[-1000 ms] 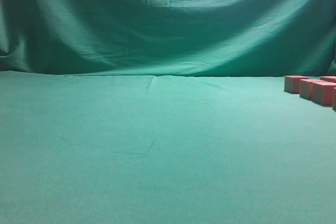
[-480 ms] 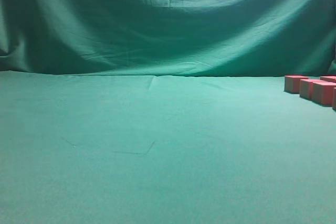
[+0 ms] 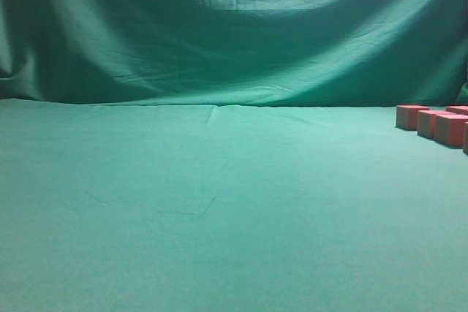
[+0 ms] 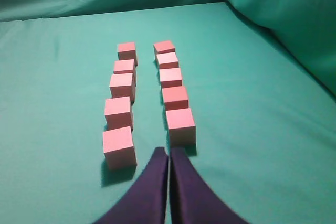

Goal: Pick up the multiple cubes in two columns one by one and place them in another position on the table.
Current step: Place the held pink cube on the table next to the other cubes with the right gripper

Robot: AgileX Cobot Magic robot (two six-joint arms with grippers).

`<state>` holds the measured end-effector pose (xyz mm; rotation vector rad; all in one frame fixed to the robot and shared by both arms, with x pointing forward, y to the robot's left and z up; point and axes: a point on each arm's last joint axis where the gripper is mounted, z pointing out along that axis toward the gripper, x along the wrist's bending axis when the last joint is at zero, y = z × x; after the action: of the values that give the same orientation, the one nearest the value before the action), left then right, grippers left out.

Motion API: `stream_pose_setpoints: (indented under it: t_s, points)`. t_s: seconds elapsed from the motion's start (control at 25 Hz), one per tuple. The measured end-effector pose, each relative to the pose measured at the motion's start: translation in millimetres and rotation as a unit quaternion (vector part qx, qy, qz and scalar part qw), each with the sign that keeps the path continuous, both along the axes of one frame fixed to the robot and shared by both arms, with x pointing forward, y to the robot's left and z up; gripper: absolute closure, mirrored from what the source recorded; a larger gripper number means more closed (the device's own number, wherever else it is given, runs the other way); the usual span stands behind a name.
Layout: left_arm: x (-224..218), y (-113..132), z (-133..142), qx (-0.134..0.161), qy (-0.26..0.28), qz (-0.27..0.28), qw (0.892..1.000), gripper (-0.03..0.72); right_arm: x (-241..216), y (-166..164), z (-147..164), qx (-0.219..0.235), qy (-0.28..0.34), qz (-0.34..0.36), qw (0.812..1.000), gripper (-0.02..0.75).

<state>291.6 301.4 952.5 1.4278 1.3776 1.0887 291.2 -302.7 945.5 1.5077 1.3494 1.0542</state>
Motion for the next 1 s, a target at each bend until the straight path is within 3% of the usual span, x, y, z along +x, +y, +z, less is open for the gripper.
stream_pose_setpoints:
  t_s: [0.2, 0.36, 0.52, 0.64, 0.8, 1.0]
  points:
    - [0, 0, 0, 0.0, 0.0, 0.0, 1.0, 0.688, 2, 1, 6, 0.011, -0.037, 0.004, 0.999, 0.738]
    - [0, 0, 0, 0.0, 0.0, 0.0, 1.0, 0.688, 4, 4, 27, 0.059, -0.153, 0.01, 0.986, 0.738]
    - [0, 0, 0, 0.0, 0.0, 0.0, 1.0, 0.688, 2, 3, 47, 0.061, -0.262, 0.014, 0.963, 0.738]
    - [0, 0, 0, 0.0, 0.0, 0.0, 1.0, 0.688, -1, 3, 64, 0.062, -0.239, 0.015, 0.969, 0.738]
    - [0, 0, 0, 0.0, 0.0, 0.0, 1.0, 0.688, 1, 4, 98, 0.047, -0.166, 0.015, 0.985, 0.738]
    - [0, 0, 0, 0.0, 0.0, 0.0, 1.0, 0.688, 21, 5, 119, 0.051, -0.058, 0.015, 0.997, 0.738]
